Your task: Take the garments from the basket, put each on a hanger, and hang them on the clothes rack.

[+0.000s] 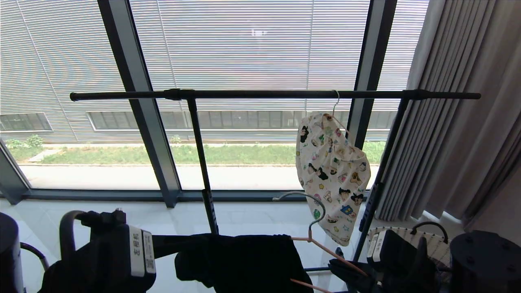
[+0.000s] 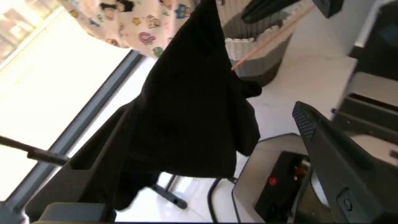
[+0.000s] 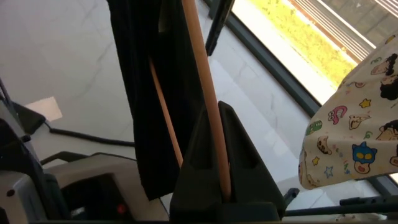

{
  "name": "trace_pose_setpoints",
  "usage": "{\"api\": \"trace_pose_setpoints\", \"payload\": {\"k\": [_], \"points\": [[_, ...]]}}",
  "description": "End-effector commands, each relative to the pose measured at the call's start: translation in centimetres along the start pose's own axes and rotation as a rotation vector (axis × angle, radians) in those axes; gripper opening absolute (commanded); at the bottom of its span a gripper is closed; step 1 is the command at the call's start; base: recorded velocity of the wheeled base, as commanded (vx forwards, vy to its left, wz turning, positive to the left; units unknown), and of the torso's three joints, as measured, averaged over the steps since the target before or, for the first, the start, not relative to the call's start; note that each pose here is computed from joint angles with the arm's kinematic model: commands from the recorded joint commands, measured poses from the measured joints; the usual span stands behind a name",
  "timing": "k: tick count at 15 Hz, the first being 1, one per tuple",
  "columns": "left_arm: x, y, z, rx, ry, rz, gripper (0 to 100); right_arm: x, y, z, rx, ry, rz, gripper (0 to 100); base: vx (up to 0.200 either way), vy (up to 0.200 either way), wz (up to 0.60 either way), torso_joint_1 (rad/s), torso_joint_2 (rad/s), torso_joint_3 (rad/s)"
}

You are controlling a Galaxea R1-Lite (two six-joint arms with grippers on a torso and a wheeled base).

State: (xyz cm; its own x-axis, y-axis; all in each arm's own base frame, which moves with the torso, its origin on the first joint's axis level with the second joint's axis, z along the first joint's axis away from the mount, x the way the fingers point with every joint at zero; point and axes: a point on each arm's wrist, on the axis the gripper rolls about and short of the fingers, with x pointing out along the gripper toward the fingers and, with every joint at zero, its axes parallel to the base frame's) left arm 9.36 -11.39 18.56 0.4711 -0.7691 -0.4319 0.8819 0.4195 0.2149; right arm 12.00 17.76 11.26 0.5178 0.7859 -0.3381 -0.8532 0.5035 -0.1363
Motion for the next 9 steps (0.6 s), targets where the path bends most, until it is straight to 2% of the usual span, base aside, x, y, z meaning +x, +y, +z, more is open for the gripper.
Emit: {"api": "trace_pose_setpoints", "payload": {"k": [1,3,6,9], "points": [[-0.4,-0.2,-0.8,0.022,-0.006,-0.034,100,-2.2,0.3,-0.5,-0.038,-0.02,0.031,0,0.0,0.0,0.0,0.0,0.0,0.0],[1.1,0.0,-0.8,0.055,0.016,-0.087,100,-2.4,0.7,-0.6,-0.064,-0.021,0.06,0,0.0,0.0,0.0,0.0,0.0,0.0],[3.5,0.2,-0.4,0.054,0.011,-0.15,100,-2.1,1.6,-0.4,-0.081,-0.023,0.101,0,0.0,0.0,0.0,0.0,0.0,0.0],[5.3,0.4,-0.6,0.046,0.051,-0.192,100,-2.0,2.3,-0.4,-0.092,-0.023,0.129,0,0.0,0.0,0.0,0.0,0.0,0.0]]}}
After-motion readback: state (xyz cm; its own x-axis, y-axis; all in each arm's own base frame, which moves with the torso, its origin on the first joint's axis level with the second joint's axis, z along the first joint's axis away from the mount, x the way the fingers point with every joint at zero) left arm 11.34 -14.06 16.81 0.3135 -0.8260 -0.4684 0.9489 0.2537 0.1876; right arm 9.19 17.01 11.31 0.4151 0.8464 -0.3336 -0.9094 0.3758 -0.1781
